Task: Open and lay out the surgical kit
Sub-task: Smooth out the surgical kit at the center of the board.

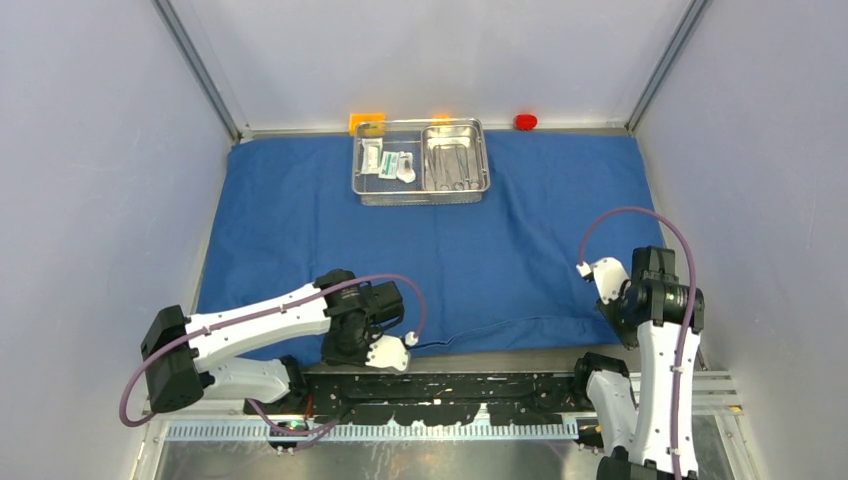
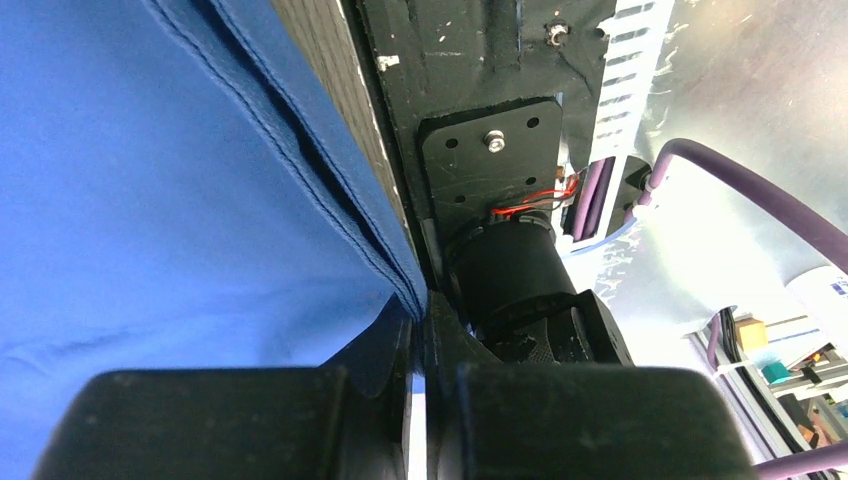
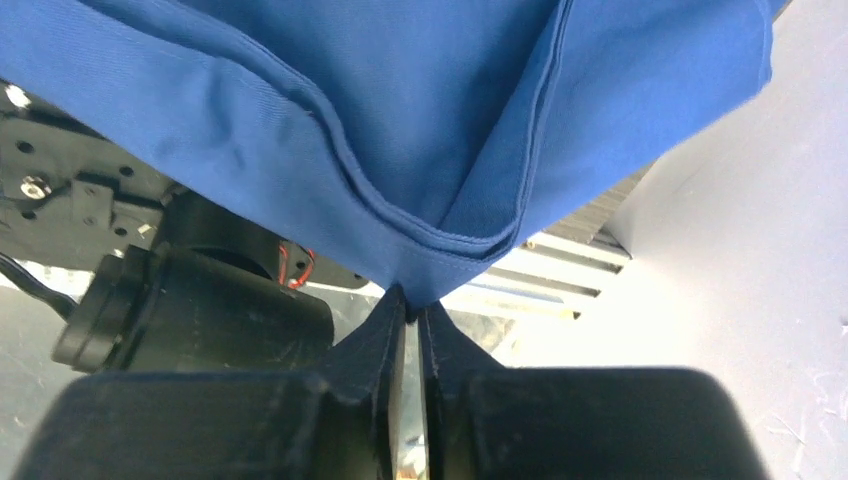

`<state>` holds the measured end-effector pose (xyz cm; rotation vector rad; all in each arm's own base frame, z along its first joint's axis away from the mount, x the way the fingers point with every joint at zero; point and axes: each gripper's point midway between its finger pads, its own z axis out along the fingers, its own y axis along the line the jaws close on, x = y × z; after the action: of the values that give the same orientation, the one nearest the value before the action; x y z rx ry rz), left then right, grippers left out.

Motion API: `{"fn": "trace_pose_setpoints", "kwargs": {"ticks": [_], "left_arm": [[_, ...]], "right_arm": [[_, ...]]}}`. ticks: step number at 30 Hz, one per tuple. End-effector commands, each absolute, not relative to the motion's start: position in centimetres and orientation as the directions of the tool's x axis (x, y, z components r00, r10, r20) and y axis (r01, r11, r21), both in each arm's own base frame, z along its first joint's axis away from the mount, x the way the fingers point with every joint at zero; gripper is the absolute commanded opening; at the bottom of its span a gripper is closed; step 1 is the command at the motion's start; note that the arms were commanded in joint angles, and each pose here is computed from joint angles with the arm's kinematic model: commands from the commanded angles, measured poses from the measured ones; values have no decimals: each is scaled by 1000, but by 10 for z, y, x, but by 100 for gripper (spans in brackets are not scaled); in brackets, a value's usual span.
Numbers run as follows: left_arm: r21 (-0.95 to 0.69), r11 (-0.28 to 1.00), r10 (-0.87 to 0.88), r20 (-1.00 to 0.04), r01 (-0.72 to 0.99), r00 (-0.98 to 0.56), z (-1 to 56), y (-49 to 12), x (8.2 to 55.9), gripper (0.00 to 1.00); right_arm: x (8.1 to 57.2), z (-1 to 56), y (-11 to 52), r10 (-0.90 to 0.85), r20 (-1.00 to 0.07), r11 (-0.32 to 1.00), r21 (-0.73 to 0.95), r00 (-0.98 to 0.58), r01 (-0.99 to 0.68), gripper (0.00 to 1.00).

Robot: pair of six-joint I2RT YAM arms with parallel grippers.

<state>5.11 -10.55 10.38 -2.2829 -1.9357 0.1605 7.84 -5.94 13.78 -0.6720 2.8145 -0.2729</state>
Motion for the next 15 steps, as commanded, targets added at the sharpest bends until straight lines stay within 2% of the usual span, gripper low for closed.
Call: {"fn": "trace_pose_setpoints", "kwargs": {"ticks": [1, 4, 6, 12, 15], "left_arm": [[-234, -168, 985, 8, 958, 175, 115, -101, 38, 6], [-236, -170, 983, 27, 957, 181, 115, -98, 39, 16], [-226, -175, 982, 35, 958, 188, 116, -96, 41, 29], [-102, -227, 974, -8, 968, 228, 133, -103, 61, 51], [-1, -236, 968, -89, 972, 235, 147, -112, 75, 71]], "right_arm": [[73, 146, -79, -469, -68, 854, -290, -881, -432, 20], [84, 147, -86, -461, -72, 851, -319, -884, -418, 41], [97, 151, -88, -449, -110, 856, -338, -887, -392, 49], [158, 175, -94, -361, -289, 898, -366, -887, -246, 59], [196, 183, -111, -233, -373, 927, -364, -898, -90, 61]]}}
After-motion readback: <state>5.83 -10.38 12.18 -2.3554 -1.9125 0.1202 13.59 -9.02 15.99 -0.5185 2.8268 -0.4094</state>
